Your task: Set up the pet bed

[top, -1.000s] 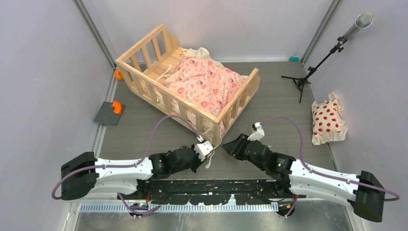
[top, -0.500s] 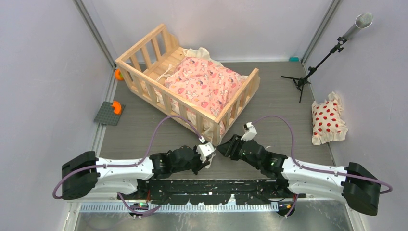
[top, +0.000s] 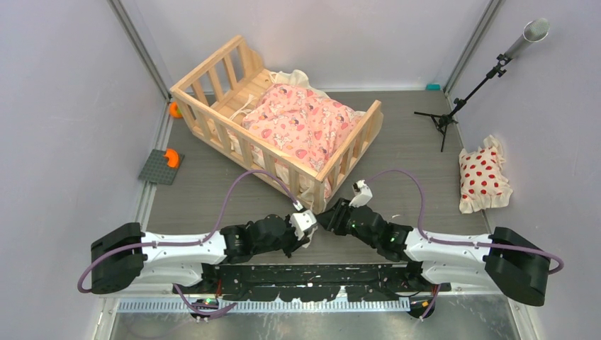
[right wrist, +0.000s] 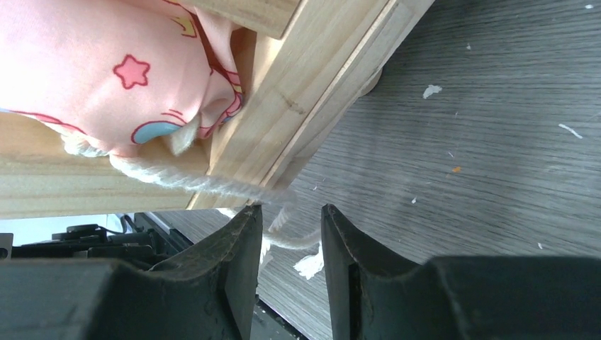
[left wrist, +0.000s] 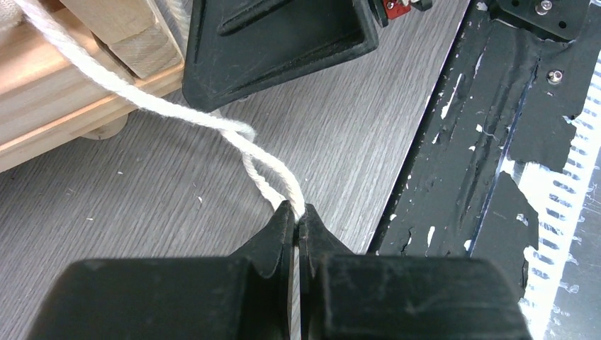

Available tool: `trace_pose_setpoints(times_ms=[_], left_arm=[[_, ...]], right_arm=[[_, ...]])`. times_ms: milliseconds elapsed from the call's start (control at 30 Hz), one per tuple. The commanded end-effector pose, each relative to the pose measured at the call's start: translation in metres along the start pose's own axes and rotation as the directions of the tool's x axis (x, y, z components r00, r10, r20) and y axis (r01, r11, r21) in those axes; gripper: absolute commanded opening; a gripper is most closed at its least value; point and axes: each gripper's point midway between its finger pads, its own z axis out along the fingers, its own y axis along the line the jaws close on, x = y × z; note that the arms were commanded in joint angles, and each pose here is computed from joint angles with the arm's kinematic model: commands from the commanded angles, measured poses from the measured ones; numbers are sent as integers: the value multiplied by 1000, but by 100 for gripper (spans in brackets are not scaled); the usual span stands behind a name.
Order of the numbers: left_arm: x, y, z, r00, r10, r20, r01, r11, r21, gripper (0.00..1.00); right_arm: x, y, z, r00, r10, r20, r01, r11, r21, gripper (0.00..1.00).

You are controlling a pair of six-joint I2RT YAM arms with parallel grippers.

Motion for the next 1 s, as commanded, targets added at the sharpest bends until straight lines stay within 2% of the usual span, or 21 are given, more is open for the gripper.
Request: trace_pose_setpoints(times_ms=[0, 167, 367, 533, 667, 967], left_arm=[[-32, -5, 1, 996, -18, 92, 16, 1000, 25, 0], [-32, -6, 2, 995, -19, 93, 17, 999, 28, 0], [-33, -5, 0, 995, -21, 96, 18, 1000, 24, 0], [-38, 1, -3, 992, -43, 115, 44, 999, -13, 0], [-56, 5, -6, 979, -111, 169, 120, 992, -43, 0], [-85, -8, 3, 936, -259, 237, 260, 965, 29, 0]], right_arm=[[-24, 21, 7, 993, 50, 102, -43, 996, -73, 41], [-22, 20, 12, 993, 60, 100, -53, 996, -71, 36], [-24, 14, 13, 990, 66, 123, -60, 997, -53, 15], [-29, 3, 7, 989, 41, 141, -43, 999, 5, 7], [-31, -5, 1, 990, 2, 138, -9, 998, 55, 4], [-29, -6, -8, 993, -3, 114, -4, 998, 57, 2]])
